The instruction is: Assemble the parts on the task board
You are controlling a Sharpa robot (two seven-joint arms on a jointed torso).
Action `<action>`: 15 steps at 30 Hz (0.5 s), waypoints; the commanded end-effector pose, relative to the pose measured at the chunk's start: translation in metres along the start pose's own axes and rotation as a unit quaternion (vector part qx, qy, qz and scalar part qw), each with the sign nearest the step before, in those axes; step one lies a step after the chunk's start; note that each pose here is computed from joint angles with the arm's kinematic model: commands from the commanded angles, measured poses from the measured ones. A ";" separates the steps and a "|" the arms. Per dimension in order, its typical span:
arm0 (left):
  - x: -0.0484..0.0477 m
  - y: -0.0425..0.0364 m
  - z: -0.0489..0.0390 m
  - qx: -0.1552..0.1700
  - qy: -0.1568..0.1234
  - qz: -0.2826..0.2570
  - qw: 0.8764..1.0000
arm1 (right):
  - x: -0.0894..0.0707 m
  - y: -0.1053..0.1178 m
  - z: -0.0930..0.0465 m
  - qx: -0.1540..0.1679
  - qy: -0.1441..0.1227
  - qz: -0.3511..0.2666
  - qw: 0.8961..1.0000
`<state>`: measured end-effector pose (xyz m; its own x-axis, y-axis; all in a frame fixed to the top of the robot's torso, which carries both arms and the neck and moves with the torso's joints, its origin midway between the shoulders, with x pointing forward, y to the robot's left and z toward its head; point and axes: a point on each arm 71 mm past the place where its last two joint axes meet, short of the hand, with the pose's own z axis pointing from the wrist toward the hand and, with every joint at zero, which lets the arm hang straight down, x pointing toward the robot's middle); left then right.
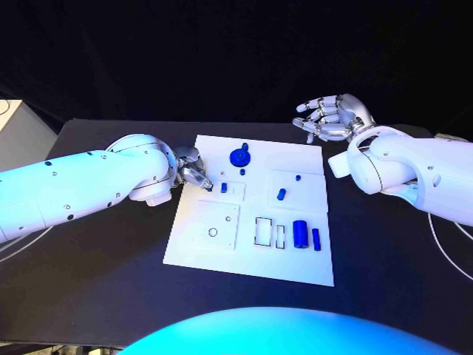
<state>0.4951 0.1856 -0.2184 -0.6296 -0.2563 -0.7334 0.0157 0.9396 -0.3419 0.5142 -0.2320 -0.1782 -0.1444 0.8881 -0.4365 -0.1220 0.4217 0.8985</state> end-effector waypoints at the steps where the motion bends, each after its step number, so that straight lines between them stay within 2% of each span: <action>1: 0.0046 -0.0024 0.0003 0.005 0.016 0.010 1.000 | 0.002 0.001 0.000 -0.005 0.008 -0.001 1.000; 15: 0.0046 -0.0027 0.0009 0.005 0.017 0.011 1.000 | 0.002 0.001 0.000 -0.005 0.008 -0.001 1.000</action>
<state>0.4955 0.1856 -0.2184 -0.6323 -0.2494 -0.7335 0.0192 0.9415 -0.3366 0.5144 -0.2319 -0.1783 -0.1443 0.8880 -0.4366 -0.1214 0.4220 0.8984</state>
